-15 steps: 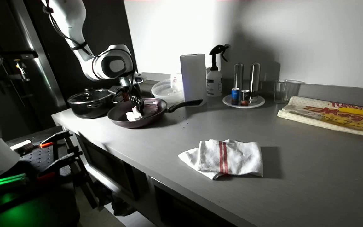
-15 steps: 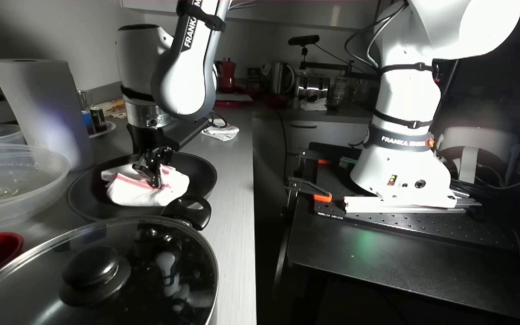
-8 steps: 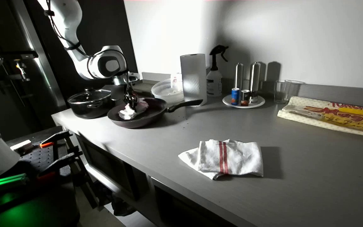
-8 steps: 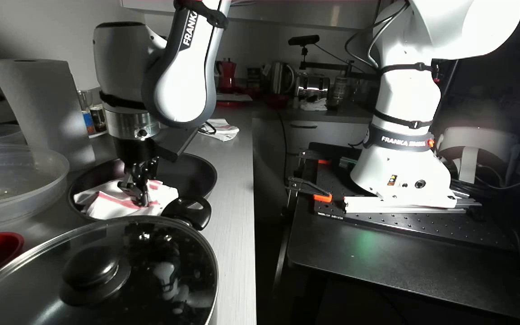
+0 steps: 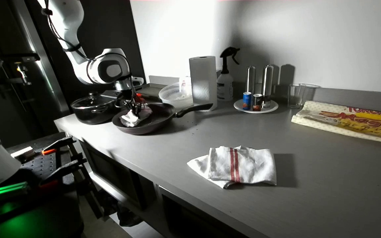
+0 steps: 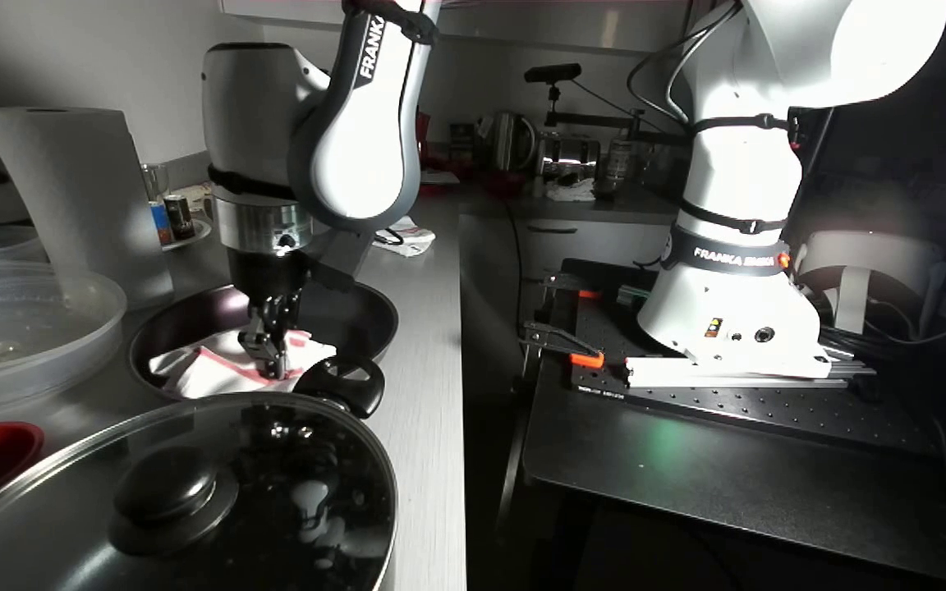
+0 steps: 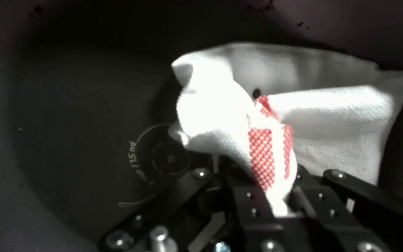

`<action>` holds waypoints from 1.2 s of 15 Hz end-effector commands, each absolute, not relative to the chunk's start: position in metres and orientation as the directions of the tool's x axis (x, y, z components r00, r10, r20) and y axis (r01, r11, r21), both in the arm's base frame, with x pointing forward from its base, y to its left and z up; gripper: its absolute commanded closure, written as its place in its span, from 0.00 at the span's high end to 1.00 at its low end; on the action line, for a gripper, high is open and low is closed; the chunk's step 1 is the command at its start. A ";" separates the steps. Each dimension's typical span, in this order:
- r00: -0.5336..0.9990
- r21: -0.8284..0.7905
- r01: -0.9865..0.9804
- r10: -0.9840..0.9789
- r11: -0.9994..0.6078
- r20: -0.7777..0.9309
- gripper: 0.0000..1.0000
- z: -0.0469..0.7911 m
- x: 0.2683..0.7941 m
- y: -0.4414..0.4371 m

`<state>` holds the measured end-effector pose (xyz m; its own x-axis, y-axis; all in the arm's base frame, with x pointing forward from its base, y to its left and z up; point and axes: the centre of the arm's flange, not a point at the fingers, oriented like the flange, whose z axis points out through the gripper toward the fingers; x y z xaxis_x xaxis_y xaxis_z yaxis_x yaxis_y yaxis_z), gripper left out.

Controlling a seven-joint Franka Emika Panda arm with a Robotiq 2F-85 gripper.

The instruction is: Use the left towel to clean the pan

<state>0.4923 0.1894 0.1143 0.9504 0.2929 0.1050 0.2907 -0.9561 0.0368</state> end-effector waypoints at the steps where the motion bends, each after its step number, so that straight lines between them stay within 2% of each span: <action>1: 0.964 -0.003 0.256 0.255 -0.967 0.079 0.04 0.108 0.459 0.150; 11: 0.987 -0.042 -0.060 -0.066 -0.997 0.145 0.04 0.112 0.448 0.074; 18: 0.966 -0.026 -0.043 -0.048 -0.999 0.256 0.04 0.128 0.436 0.081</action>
